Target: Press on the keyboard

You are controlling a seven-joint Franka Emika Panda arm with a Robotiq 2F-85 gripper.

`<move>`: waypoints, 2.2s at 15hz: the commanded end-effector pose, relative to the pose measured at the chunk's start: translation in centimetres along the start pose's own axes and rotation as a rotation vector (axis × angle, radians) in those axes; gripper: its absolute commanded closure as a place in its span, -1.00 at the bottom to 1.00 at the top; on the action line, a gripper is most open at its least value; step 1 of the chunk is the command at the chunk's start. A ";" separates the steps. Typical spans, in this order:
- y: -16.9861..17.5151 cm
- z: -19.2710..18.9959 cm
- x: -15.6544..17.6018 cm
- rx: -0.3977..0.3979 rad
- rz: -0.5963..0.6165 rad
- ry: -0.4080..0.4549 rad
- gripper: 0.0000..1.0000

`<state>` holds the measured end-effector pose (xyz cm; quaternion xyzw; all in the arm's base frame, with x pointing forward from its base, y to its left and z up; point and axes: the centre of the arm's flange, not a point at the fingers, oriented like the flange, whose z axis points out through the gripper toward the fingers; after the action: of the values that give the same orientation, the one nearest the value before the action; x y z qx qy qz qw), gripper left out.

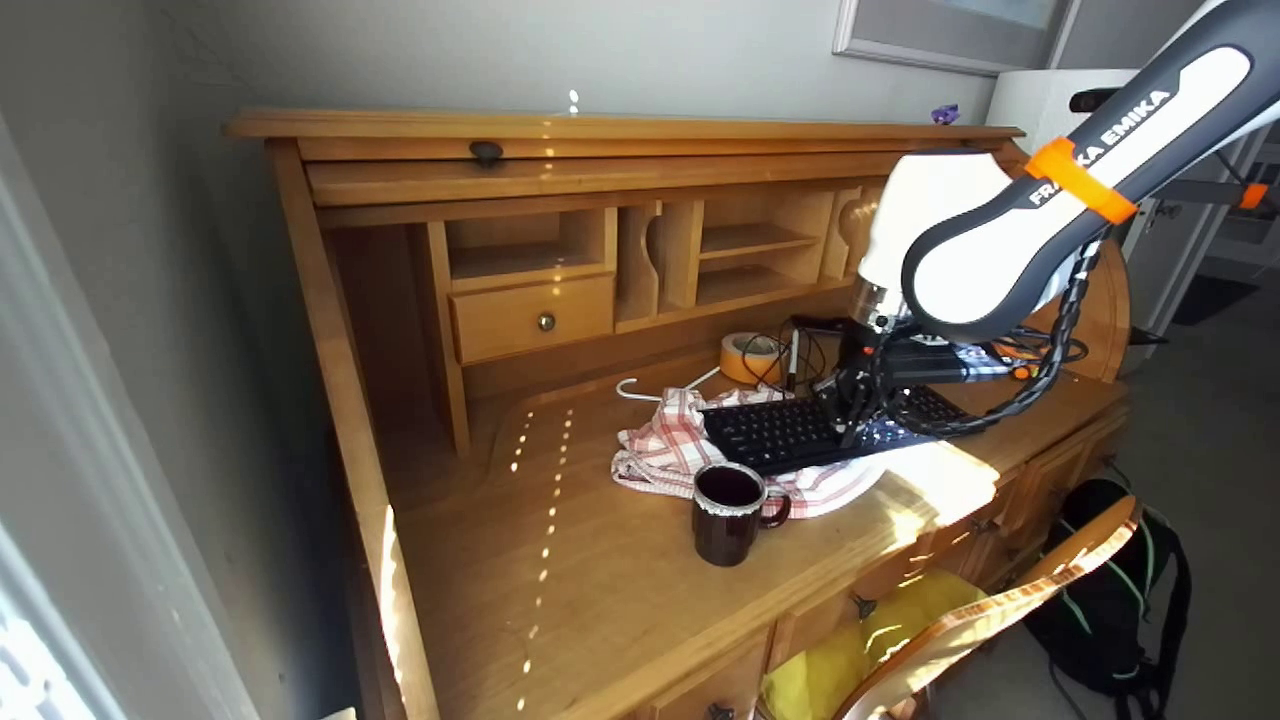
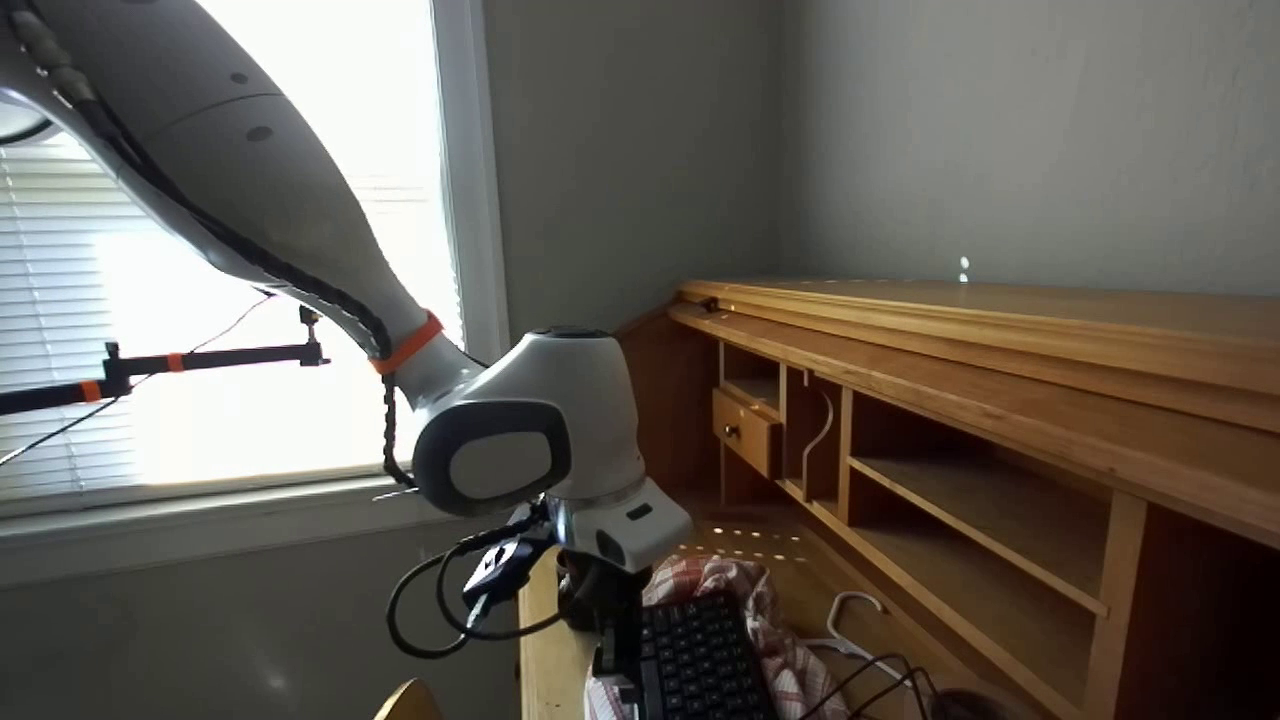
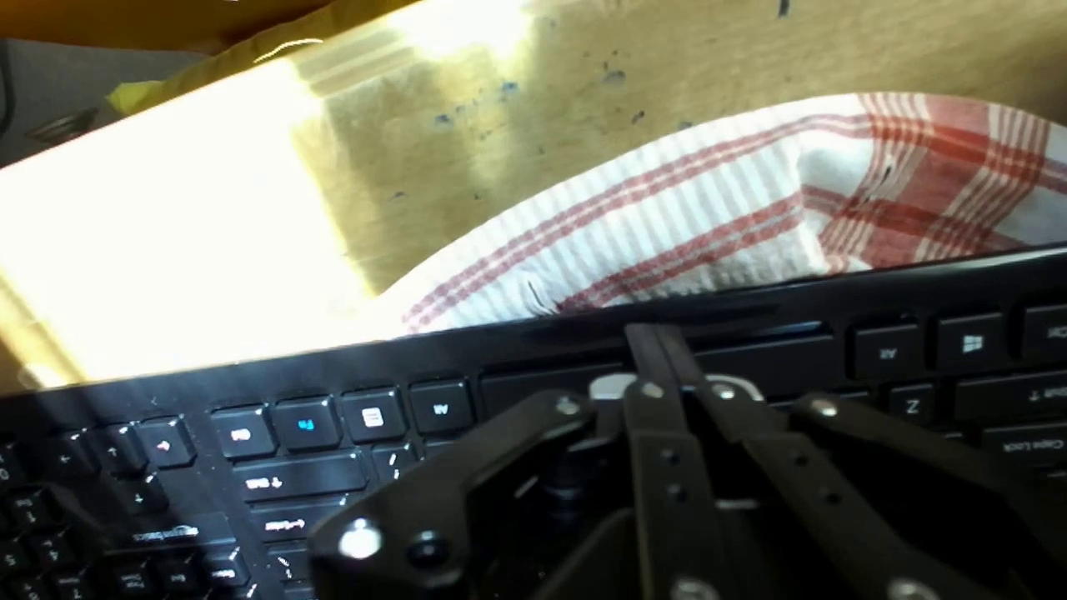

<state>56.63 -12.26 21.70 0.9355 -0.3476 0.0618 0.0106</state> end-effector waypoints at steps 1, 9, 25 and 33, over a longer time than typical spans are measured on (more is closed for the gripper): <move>-0.5 1.2 0.8 -0.003 -0.011 -0.011 1.00; -0.6 2.2 1.5 0.000 -0.054 -0.028 1.00; -0.3 5.4 3.2 -0.066 -0.089 -0.086 1.00; -0.6 3.2 1.5 -0.046 -0.026 -0.017 1.00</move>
<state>59.47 -13.88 19.03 0.9498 -0.3109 0.0270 0.0234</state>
